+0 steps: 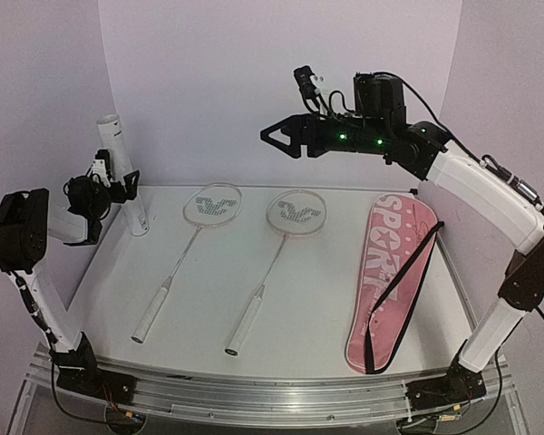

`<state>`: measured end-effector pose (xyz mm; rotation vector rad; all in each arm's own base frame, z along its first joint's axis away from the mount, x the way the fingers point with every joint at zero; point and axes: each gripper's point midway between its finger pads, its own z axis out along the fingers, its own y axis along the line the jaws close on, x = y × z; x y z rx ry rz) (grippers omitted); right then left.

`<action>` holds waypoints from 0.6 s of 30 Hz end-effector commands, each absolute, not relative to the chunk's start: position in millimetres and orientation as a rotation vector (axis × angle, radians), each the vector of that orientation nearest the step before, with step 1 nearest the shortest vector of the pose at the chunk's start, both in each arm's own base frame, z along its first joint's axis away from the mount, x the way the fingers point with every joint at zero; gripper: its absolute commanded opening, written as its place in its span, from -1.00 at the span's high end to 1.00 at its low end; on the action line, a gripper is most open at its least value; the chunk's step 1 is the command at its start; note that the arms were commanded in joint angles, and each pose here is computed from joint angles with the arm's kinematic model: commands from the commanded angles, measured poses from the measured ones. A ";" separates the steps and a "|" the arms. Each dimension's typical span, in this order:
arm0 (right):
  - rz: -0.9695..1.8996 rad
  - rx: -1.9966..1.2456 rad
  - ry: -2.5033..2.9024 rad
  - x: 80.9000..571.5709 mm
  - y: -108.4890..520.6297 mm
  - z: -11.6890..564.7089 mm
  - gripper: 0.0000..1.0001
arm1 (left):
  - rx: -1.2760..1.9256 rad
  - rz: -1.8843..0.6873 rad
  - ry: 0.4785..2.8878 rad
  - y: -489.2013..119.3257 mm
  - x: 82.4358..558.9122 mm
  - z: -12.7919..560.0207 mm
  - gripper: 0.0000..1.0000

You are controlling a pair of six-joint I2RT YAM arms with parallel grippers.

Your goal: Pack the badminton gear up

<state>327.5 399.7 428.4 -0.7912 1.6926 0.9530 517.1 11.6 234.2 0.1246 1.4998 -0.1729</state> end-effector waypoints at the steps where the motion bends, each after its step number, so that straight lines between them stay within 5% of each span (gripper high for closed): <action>1: 0.992 -0.785 1.588 313.9 390.3 468.2 -0.47 | 0.148 -0.160 1.460 11.4 506.2 255.9 -0.99; 9: 0.901 -0.647 1.695 333.8 374.4 445.6 -0.48 | 0.175 -0.155 1.508 5.9 481.2 262.5 -0.99; 18: 0.572 -0.036 2.234 391.1 267.2 308.3 -0.46 | 0.101 -0.256 1.666 -5.8 422.2 253.2 -0.99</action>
